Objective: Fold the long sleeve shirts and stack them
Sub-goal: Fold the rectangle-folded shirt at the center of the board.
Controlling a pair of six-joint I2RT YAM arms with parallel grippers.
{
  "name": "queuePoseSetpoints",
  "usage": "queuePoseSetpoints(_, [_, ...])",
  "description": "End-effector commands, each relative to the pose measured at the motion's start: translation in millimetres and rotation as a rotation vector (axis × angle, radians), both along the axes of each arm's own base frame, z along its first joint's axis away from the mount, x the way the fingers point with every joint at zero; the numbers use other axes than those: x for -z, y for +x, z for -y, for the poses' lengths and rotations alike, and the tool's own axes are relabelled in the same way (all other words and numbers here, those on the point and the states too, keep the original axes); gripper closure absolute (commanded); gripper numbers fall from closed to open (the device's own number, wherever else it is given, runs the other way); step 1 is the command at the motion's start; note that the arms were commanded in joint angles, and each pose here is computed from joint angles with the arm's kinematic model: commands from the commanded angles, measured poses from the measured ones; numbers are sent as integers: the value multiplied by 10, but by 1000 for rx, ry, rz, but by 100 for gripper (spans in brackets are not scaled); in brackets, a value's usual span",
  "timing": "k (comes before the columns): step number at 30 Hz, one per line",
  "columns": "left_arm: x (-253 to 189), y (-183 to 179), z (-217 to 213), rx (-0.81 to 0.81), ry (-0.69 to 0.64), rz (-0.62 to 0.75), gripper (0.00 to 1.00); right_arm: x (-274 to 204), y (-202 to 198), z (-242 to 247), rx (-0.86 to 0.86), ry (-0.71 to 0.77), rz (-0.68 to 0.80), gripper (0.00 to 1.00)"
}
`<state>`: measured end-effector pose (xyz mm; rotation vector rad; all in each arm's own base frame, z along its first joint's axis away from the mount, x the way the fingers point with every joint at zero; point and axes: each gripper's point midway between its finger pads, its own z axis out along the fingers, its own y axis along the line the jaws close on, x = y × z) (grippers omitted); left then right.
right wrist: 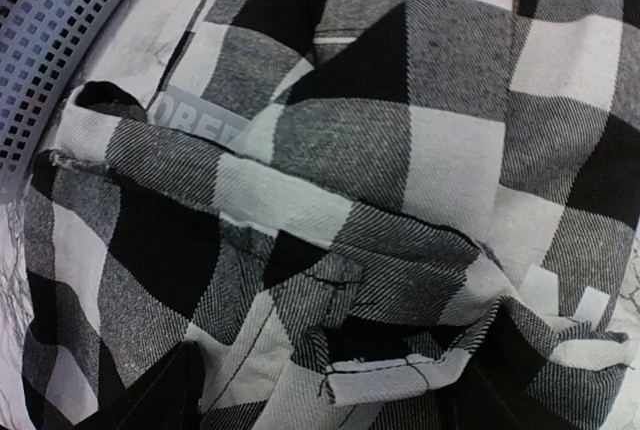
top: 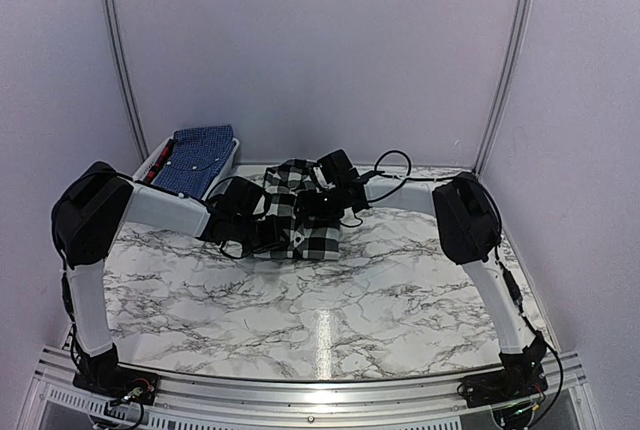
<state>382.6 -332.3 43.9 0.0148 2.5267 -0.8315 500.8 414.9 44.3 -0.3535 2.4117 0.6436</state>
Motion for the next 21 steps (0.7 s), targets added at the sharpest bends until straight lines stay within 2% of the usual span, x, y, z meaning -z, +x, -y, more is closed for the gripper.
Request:
queuePoseSetpoints(1, [-261, 45, -1, -3, -27, 54, 79, -454, 10, -135, -44, 62, 48, 19])
queuePoseSetpoints(4, [-443, 159, -19, -20, -26, 90, 78, -823, -6, -105, -51, 74, 92, 14])
queuePoseSetpoints(8, [-675, 418, -95, -69, -48, 138, 78, -1198, -87, 24, -28, 72, 124, 13])
queuePoseSetpoints(14, [-566, 750, -166, -108, -29, 135, 80, -1134, -392, 139, -31, 125, 66, 23])
queuePoseSetpoints(21, [-193, 1046, -354, -149, 27, 96, 81, -730, -736, 95, -78, 140, -14, 35])
